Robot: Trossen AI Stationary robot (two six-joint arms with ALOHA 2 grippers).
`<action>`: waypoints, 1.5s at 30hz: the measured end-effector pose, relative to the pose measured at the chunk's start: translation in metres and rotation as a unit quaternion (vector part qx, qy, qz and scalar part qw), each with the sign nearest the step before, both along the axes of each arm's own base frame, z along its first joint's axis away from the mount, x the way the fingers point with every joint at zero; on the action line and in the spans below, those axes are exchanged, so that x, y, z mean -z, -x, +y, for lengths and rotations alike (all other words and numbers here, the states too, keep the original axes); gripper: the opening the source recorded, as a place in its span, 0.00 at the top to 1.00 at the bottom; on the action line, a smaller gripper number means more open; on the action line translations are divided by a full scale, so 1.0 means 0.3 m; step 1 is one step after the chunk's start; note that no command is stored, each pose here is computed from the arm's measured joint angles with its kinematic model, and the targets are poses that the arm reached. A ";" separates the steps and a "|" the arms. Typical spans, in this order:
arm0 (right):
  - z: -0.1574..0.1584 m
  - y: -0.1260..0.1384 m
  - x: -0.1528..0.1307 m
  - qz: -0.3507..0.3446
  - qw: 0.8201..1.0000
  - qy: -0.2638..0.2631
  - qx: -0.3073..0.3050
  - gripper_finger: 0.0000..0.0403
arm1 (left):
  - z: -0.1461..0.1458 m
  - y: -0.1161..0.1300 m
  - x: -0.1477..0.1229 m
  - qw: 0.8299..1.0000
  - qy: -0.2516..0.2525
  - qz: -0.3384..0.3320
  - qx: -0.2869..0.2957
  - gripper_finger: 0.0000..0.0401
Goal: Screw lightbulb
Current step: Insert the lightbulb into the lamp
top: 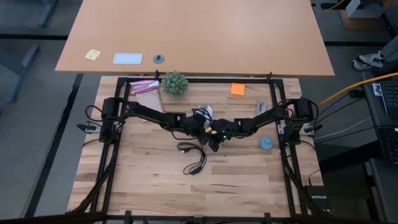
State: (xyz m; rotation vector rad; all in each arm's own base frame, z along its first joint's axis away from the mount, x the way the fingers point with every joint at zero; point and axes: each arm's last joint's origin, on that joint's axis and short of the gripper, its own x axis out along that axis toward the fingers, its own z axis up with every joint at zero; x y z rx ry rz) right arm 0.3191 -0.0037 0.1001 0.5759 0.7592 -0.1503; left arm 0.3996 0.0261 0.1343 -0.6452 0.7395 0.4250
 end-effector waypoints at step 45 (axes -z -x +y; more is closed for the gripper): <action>-0.028 0.210 -0.374 -0.001 0.970 0.244 0.001 0.94 | 0.065 0.042 -0.262 0.992 -0.018 -0.121 0.044 0.60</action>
